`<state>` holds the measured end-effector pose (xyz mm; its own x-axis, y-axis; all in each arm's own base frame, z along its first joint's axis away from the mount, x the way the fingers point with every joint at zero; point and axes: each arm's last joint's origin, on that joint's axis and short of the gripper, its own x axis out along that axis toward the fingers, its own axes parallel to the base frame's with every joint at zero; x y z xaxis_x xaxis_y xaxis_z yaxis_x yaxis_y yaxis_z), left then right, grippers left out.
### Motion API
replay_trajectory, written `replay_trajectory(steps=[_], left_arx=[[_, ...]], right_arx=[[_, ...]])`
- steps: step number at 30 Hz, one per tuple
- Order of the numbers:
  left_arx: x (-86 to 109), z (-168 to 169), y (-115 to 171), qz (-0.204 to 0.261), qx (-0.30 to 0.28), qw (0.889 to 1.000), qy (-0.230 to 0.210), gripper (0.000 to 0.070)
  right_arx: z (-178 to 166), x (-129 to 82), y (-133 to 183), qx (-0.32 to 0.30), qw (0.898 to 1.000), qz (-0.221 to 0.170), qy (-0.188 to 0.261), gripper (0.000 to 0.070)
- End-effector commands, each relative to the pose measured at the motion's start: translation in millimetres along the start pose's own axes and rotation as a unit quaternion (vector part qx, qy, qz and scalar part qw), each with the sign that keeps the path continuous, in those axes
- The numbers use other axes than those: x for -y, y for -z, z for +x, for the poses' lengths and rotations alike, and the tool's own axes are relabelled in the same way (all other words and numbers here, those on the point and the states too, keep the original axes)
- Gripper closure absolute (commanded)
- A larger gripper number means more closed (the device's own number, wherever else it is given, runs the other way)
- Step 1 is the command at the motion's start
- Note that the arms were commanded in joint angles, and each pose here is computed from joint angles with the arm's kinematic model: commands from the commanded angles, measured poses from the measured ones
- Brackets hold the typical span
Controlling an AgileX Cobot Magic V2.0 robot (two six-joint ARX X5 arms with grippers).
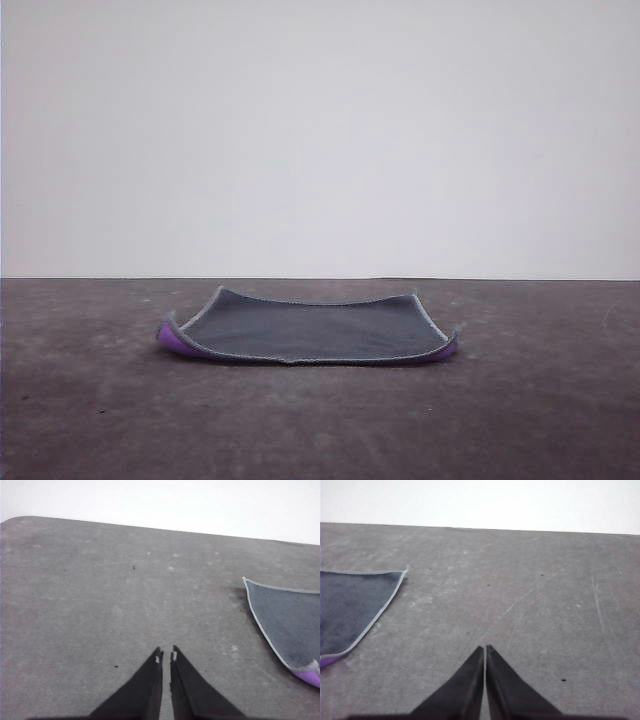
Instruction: Fold clothes
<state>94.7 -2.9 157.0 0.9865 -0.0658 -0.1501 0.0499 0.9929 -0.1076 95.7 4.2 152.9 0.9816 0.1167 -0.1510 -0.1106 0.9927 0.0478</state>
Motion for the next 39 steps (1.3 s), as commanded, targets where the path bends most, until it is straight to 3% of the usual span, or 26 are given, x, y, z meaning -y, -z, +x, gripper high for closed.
replay_trajectory(steps=[1, 8, 13, 18, 22, 26, 31, 39], left_arx=[[-0.9, 2, 7, -0.007, -0.013, 1.0, -0.002, 0.0689], [1.5, -6, -16, -0.031, 0.022, 0.999, -0.003, 0.0689], [5.5, -18, -56, -0.062, 0.062, 0.996, -0.008, 0.0689], [10.3, -15, -99, -0.069, 0.046, 0.997, -0.001, 0.0689], [14.8, 4, -133, -0.033, -0.017, 0.999, 0.024, 0.0689], [18.6, 34, -160, 0.009, -0.066, 0.996, 0.067, 0.0689], [20.3, 75, -178, 0.0, -0.122, 0.988, 0.098, 0.0689], [20.6, 126, -175, -0.026, -0.218, 0.965, 0.143, 0.0688]], right_arx=[[0, 0, 1, 0.0, 1.0, 0.009, 0.0, 0.07], [-3, 0, -14, 0.042, 0.991, 0.126, 0.002, 0.07], [-14, -3, -50, 0.074, 0.985, 0.153, -0.009, 0.07], [-12, -6, -96, 0.053, 0.989, 0.132, -0.041, 0.07], [10, -7, -132, -0.022, 0.993, 0.087, -0.072, 0.07], [44, -8, -161, -0.073, 0.988, 0.044, -0.127, 0.07], [88, -5, -178, -0.146, 0.978, 0.063, -0.137, 0.07], [133, 0, -169, -0.219, 0.964, 0.072, -0.134, 0.07]])
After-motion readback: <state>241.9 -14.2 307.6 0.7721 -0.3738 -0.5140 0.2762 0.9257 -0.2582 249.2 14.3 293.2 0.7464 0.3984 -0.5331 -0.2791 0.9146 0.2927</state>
